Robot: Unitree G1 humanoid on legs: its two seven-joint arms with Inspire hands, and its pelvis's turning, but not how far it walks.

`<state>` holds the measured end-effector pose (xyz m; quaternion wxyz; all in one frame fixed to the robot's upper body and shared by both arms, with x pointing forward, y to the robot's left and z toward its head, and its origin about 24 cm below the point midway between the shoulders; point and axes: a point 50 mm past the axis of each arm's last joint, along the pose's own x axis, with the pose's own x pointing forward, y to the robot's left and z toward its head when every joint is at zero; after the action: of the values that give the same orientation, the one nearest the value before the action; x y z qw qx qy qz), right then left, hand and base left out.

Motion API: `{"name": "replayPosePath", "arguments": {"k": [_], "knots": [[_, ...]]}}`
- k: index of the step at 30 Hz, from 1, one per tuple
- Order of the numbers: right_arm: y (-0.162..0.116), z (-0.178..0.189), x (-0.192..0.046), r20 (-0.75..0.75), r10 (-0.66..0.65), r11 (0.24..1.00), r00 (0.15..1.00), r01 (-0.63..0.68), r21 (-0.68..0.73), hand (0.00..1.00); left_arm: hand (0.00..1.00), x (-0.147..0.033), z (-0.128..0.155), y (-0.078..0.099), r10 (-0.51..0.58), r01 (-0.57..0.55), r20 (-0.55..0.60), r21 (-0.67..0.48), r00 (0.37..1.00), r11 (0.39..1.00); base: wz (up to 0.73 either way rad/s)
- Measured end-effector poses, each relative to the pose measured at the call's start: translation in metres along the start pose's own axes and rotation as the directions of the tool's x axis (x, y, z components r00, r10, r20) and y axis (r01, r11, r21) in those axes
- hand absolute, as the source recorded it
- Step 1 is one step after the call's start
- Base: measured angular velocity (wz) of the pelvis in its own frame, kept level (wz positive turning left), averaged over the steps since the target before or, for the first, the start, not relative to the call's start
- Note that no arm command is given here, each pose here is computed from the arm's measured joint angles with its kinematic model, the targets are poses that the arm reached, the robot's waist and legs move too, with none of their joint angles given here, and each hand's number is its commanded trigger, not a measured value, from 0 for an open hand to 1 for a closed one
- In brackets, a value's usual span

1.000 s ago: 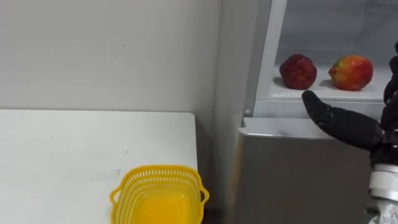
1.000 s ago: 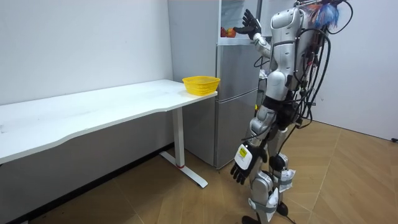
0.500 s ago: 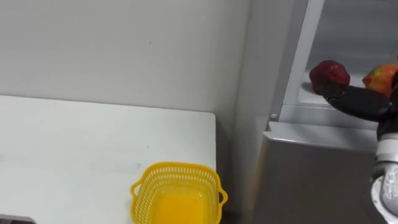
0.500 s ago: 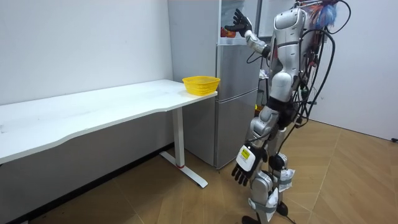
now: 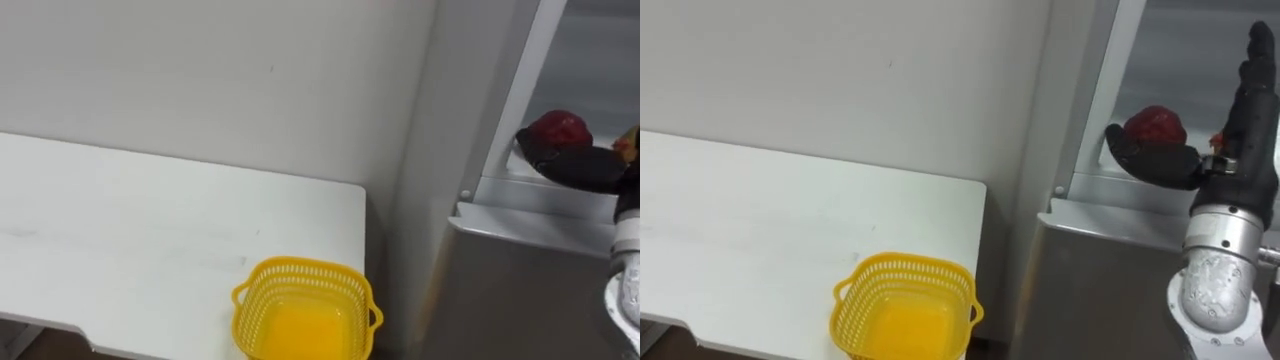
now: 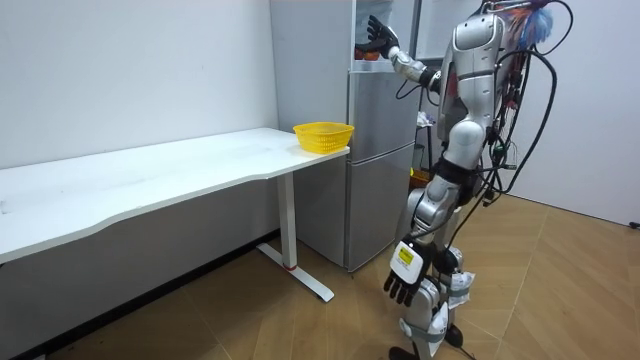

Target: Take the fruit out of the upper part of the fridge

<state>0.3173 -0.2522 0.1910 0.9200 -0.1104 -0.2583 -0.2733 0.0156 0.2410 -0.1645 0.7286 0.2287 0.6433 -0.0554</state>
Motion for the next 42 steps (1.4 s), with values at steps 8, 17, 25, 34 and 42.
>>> {"name": "replayPosePath", "arguments": {"k": [8,17,25,34,42], "knots": [[0.002,-0.010,0.021,-0.050,0.050,0.994,0.998,-0.054,-0.091,0.00,0.00,0.000,0.005,0.012,0.006,-0.007,0.024,0.011,1.000,1.000,0.00],[-0.007,-0.012,0.033,-0.065,0.052,0.986,0.997,-0.061,-0.152,0.00,0.00,-0.001,0.003,0.017,0.022,-0.022,0.019,0.015,1.000,1.000,0.00],[-0.008,-0.017,0.032,-0.088,0.060,0.984,0.994,-0.073,-0.162,0.00,0.00,0.000,0.005,0.019,0.027,-0.028,0.023,0.017,0.999,0.999,0.00],[-0.004,-0.007,0.041,-0.059,0.086,0.985,0.995,-0.094,-0.145,0.00,0.00,-0.001,0.005,0.022,0.034,-0.034,0.024,0.020,0.999,0.999,0.00],[0.000,-0.007,0.048,-0.101,0.168,0.966,0.981,-0.184,-0.181,0.00,0.00,-0.001,0.002,0.026,0.042,-0.042,0.003,0.014,0.999,0.999,0.00]]}}
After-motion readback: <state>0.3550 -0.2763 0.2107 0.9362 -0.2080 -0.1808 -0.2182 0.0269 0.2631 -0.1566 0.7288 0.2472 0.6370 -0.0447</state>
